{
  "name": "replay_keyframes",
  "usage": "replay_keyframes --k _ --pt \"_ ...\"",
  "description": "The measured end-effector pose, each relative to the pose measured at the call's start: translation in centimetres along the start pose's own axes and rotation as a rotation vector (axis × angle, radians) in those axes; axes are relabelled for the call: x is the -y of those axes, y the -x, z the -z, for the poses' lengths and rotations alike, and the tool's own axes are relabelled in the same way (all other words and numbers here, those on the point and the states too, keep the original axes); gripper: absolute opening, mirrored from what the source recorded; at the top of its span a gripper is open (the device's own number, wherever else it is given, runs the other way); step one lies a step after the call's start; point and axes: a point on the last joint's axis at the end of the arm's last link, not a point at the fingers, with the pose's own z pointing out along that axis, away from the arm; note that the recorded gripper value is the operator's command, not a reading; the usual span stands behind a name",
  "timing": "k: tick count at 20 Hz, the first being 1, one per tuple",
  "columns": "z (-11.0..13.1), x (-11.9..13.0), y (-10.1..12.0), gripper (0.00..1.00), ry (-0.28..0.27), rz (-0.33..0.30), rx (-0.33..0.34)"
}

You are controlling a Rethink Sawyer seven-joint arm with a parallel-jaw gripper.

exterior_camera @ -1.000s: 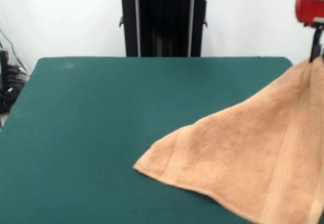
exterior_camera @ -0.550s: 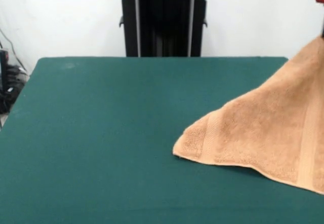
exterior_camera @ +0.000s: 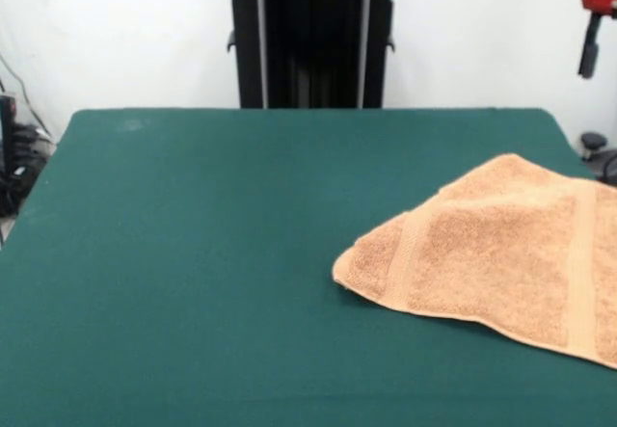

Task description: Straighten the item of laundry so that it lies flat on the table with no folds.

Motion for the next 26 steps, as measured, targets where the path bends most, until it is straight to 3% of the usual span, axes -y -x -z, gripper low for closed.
replay_keyframes --k 5,10,12,16,20,25,26 --pt "2.8 0.0 1.4 1.00 -0.022 0.029 -0.008" --pt "8.3 -0.3 4.6 1.00 -0.052 0.051 -0.009" --pt "11.0 -0.4 7.6 1.00 -0.057 0.044 0.041" --pt "13.3 0.0 11.8 1.00 -0.052 0.016 0.120" --pt "15.0 1.3 16.3 1.00 -0.053 -0.026 0.193" --pt "14.6 3.5 20.6 1.00 -0.054 -0.072 0.274" --pt "14.0 4.3 22.3 1.00 -0.052 -0.088 0.311"
